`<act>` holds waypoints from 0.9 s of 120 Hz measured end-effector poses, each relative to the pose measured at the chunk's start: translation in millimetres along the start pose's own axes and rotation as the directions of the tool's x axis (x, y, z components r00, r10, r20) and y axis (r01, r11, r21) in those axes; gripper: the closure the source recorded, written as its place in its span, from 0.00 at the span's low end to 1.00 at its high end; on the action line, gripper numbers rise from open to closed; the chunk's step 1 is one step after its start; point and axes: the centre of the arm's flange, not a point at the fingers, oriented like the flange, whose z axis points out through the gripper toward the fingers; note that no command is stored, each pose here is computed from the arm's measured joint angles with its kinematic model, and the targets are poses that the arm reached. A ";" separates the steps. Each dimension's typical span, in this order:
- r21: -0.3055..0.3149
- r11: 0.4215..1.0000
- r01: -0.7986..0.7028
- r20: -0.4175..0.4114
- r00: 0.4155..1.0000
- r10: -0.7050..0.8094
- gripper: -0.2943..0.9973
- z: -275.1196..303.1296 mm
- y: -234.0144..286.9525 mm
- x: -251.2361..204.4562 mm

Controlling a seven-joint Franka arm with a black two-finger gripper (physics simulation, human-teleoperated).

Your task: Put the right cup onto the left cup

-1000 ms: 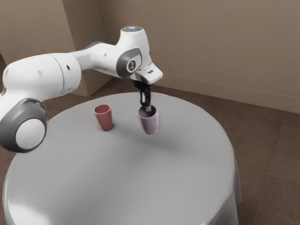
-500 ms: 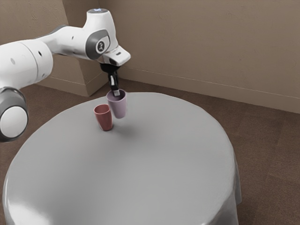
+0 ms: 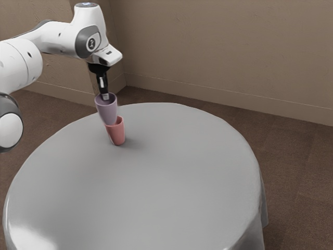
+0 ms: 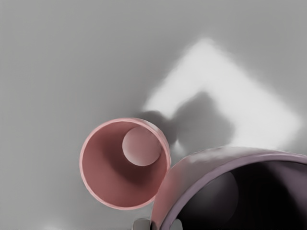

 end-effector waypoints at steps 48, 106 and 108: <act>0.043 0.998 -0.047 0.001 0.999 0.047 0.84 10.8 -22.3 2.2; 0.094 0.988 -0.124 0.001 0.992 0.124 0.84 34.0 -40.5 11.1; 0.096 0.987 -0.128 -0.001 0.992 0.128 0.84 33.7 -40.0 12.4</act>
